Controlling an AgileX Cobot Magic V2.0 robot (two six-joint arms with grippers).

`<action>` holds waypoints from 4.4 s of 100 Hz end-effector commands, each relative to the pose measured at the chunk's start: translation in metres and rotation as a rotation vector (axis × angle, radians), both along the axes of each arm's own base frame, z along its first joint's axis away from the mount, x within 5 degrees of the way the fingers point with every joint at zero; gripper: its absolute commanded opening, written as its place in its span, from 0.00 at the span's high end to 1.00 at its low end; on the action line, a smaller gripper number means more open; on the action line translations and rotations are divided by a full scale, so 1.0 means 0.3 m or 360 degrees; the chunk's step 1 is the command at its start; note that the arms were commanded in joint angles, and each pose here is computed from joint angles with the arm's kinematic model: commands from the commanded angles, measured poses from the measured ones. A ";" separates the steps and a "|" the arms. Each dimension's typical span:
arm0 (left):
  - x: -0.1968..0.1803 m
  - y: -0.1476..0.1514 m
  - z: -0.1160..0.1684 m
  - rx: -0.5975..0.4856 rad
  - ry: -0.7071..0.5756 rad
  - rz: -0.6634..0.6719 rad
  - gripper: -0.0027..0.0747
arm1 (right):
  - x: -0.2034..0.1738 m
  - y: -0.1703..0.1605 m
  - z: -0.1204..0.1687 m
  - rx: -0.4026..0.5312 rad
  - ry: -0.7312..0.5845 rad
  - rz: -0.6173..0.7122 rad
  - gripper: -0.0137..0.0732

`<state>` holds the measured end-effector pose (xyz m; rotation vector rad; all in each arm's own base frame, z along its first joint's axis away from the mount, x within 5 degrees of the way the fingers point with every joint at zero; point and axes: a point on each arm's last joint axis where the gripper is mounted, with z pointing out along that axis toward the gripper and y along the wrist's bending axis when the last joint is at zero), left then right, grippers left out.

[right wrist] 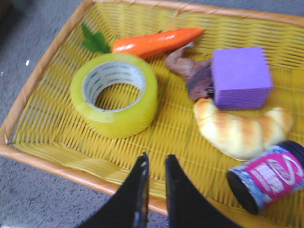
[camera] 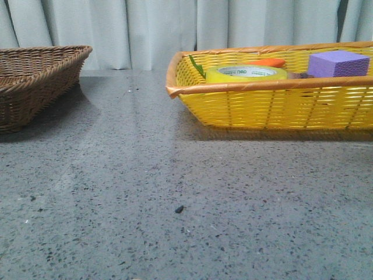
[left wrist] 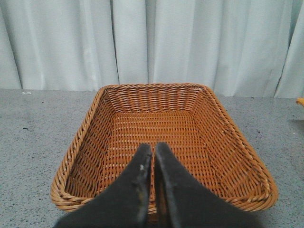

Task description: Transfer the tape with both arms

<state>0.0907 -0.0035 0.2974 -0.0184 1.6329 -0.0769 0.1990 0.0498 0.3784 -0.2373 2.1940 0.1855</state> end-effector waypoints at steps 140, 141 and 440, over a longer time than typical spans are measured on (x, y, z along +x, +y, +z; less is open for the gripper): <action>0.005 0.000 0.061 -0.0041 -0.0170 0.0003 0.99 | 0.552 0.395 -0.179 -0.0357 0.0604 0.0426 0.77; 0.005 0.000 0.061 -0.0041 -0.0170 0.0003 0.99 | 0.552 0.395 -0.179 -0.0357 0.0604 0.0426 0.78; 0.005 0.000 0.061 -0.0041 -0.0170 0.0003 0.99 | 0.257 0.912 -0.010 -0.0473 0.0461 0.1155 0.65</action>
